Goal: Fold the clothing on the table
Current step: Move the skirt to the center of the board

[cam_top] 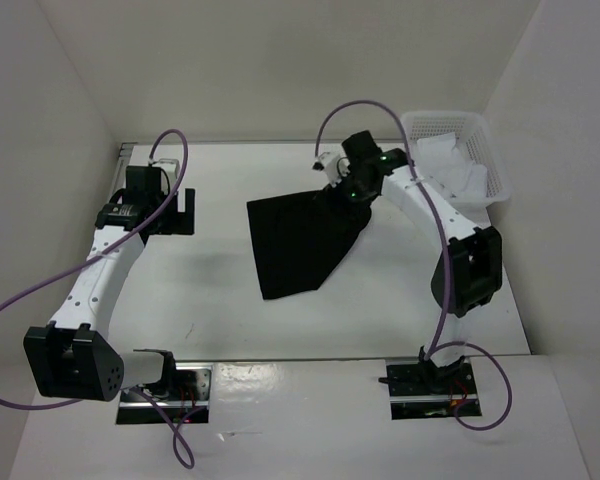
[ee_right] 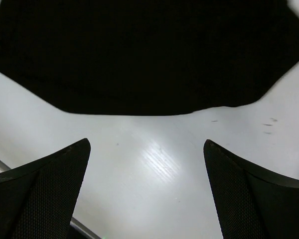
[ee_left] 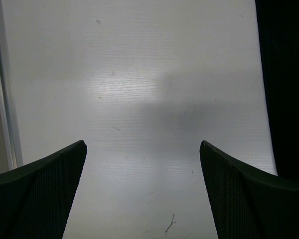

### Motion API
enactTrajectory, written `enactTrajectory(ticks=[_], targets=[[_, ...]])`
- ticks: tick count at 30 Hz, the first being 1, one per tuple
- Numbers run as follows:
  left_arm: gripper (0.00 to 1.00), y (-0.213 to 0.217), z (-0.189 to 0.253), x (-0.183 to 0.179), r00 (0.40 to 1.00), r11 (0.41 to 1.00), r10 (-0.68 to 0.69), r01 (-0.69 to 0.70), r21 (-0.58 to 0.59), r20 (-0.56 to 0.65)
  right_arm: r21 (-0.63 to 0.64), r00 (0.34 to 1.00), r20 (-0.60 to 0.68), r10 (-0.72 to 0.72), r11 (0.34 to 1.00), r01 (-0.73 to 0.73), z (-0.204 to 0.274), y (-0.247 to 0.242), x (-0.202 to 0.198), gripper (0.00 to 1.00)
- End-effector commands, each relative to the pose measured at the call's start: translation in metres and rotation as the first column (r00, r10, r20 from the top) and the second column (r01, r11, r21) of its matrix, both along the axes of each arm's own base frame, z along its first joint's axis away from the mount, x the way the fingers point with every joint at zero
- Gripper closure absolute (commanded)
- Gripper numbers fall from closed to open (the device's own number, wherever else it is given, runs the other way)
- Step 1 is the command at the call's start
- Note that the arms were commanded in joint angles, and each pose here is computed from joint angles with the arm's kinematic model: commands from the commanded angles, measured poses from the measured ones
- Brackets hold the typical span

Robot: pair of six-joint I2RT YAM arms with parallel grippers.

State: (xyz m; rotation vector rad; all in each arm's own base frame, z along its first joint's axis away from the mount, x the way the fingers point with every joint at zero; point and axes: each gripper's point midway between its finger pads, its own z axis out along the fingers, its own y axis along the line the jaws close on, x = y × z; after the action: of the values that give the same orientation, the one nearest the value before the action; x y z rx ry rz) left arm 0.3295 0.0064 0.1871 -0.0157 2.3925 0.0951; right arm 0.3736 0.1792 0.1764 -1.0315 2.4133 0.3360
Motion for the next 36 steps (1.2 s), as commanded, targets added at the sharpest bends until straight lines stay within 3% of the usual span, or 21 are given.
enactTrajectory(ticks=[1,8,14,18,20,28,36], targets=[[0.0,0.003,0.006,0.001,1.0,1.0,0.004,-0.005,0.016,0.031,-0.059,0.986,0.144,0.082,0.995,-0.074,0.003,0.028,-0.004,0.02],[0.0,-0.035,-0.001,0.005,0.981,0.977,-0.194,0.195,-0.081,0.03,-0.135,0.993,0.113,-0.023,0.99,0.038,-0.039,0.016,-0.01,0.02],[0.03,-0.095,-0.027,0.042,0.919,0.91,-0.394,0.388,-0.148,-0.009,-0.098,0.982,0.158,-0.107,0.987,0.124,-0.026,-0.017,-0.028,0.02],[0.14,-0.127,-0.067,0.066,0.827,0.806,-0.562,0.538,-0.248,-0.032,0.021,0.964,0.177,-0.196,0.98,0.196,-0.01,-0.046,-0.032,0.02],[0.27,-0.134,-0.09,0.079,0.798,0.778,-0.6,0.568,-0.268,-0.052,0.078,0.956,0.196,-0.218,0.975,0.206,0.002,-0.055,-0.036,0.02],[0.46,-0.148,-0.099,0.135,0.756,0.732,-0.655,0.63,-0.258,-0.012,0.127,0.947,0.207,-0.244,0.967,0.222,0.01,-0.074,-0.049,0.02],[0.45,-0.139,-0.12,0.177,0.764,0.748,-0.645,0.626,-0.221,-0.017,0.118,0.952,0.188,-0.243,0.968,0.223,0.003,-0.073,-0.047,0.02]])
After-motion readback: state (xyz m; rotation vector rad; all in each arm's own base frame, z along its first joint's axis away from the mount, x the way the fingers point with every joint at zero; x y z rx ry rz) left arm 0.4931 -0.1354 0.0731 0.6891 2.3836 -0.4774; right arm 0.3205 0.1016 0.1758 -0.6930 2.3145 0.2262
